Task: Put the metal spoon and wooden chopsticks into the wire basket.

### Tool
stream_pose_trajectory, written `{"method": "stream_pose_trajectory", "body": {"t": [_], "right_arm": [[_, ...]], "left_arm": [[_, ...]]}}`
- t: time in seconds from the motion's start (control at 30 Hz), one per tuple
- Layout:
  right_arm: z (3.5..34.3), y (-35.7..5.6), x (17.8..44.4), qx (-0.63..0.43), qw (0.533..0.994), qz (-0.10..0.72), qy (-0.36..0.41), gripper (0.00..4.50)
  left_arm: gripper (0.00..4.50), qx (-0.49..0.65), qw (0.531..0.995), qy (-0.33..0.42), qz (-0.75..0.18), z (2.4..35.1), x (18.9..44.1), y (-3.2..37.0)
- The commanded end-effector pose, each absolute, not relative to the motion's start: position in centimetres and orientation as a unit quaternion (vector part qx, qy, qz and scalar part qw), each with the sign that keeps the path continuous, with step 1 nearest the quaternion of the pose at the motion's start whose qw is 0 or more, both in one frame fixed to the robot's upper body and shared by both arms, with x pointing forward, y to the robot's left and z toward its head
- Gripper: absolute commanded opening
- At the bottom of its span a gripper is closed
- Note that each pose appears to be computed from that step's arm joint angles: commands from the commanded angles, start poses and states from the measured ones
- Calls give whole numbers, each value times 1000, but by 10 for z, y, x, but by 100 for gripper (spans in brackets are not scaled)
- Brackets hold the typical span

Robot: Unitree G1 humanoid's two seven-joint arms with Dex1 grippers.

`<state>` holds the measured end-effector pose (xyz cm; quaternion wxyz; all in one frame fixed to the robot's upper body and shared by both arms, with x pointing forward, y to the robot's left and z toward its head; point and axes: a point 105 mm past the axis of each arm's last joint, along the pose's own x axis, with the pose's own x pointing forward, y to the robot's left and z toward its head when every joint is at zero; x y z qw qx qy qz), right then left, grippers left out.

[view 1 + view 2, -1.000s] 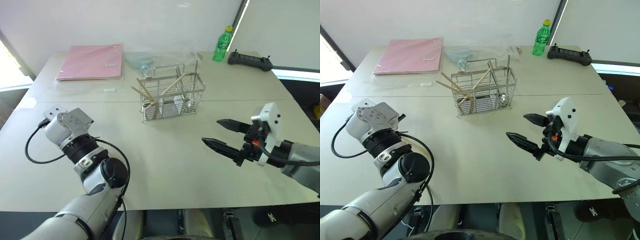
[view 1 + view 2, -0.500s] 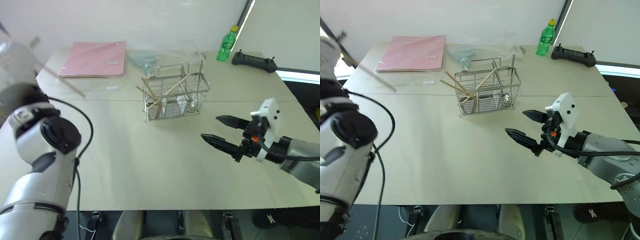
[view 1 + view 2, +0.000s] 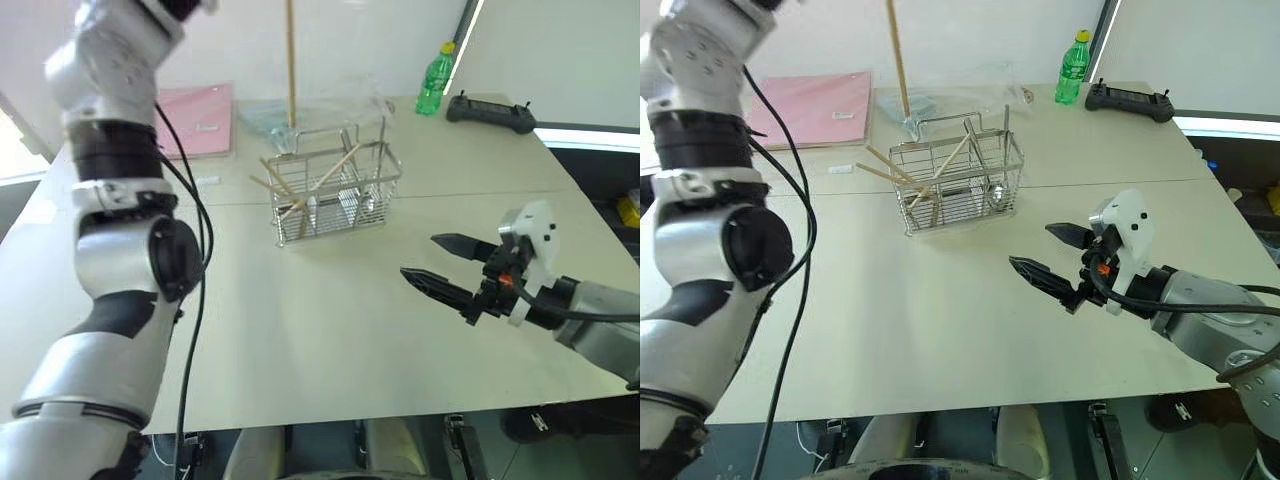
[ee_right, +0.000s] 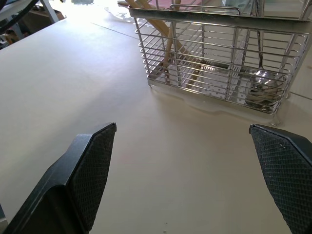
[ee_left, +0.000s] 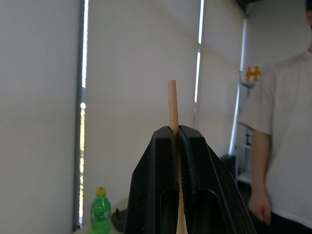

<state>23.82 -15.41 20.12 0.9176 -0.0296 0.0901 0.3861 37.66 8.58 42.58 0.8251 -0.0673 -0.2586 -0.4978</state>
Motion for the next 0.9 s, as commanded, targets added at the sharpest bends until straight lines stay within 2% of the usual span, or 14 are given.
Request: {"method": "stream_pose_trajectory", "body": {"t": [0.03, 0.3, 0.4, 0.6, 0.63, 0.83, 0.9], "right_arm": [[215, -155, 233, -31, 922, 381, 58, 450], [218, -158, 230, -22, 927, 370, 53, 450], [219, -159, 231, -20, 929, 367, 52, 450], [221, -163, 233, -24, 931, 361, 53, 450], [221, -164, 233, -25, 931, 361, 54, 450], [221, -168, 235, -43, 929, 362, 61, 450], [224, -178, 235, -51, 931, 355, 63, 450]], "left_arm": [[3, -2, 814, -282, -509, 423, 364, 70], [3, -16, 824, -281, -492, 407, 371, 65], [102, -36, 831, -277, -481, 403, 375, 68], [410, -45, 836, -251, -485, 389, 373, 72], [446, -48, 838, -247, -485, 388, 372, 74], [446, -42, 841, -225, -491, 378, 361, 94], [446, 42, 825, -173, -536, 350, 345, 105]]}}
